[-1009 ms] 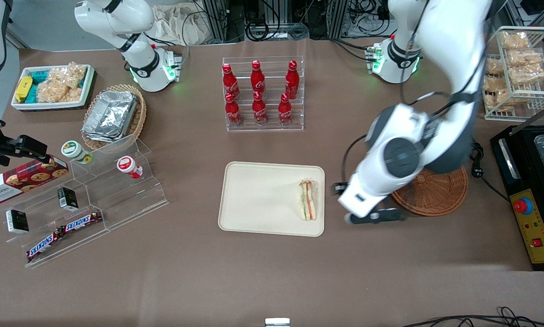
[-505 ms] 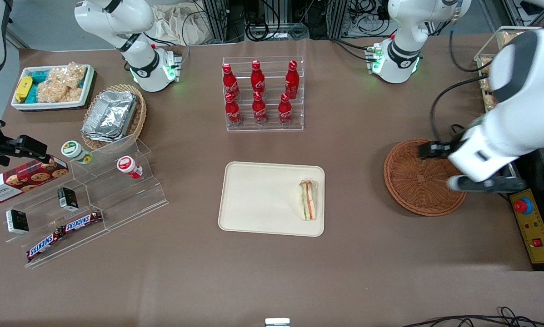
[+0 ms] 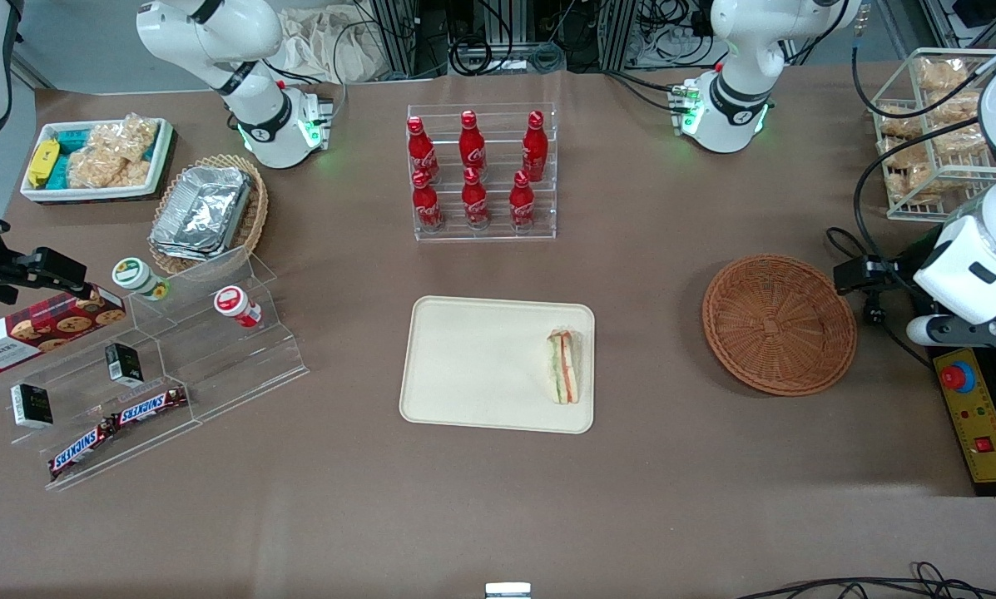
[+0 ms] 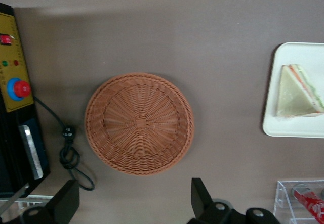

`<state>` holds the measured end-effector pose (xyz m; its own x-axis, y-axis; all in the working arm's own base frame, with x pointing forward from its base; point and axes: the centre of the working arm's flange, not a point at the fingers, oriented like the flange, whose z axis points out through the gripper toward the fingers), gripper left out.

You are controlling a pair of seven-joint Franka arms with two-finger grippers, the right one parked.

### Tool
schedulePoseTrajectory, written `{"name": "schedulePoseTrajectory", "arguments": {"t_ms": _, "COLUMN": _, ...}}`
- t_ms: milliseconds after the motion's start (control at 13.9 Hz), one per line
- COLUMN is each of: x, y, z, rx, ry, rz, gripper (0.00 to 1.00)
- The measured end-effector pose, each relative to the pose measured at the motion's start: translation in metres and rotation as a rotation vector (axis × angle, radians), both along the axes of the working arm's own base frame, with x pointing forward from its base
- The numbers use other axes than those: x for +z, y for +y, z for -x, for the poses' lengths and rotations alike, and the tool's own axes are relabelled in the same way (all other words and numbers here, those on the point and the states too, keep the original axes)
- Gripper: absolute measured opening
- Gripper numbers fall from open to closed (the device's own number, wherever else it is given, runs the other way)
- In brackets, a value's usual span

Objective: Place sandwich from basket to tray

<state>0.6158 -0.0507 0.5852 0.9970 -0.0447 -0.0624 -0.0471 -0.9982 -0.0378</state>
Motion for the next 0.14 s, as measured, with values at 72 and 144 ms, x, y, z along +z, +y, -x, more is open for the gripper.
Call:
{"name": "schedulePoseTrajectory", "arguments": {"t_ms": 72, "x": 0.0002, "y": 0.0016, "z": -0.0016, "rx": -0.001, "ry": -0.007, "rz": -0.018, "gripper": 0.99}}
{"name": "schedulePoseTrajectory", "arguments": {"t_ms": 144, "x": 0.0007, "y": 0.0032, "z": -0.0032, "rx": -0.001, "ry": -0.013, "rz": -0.026, "gripper": 0.99}}
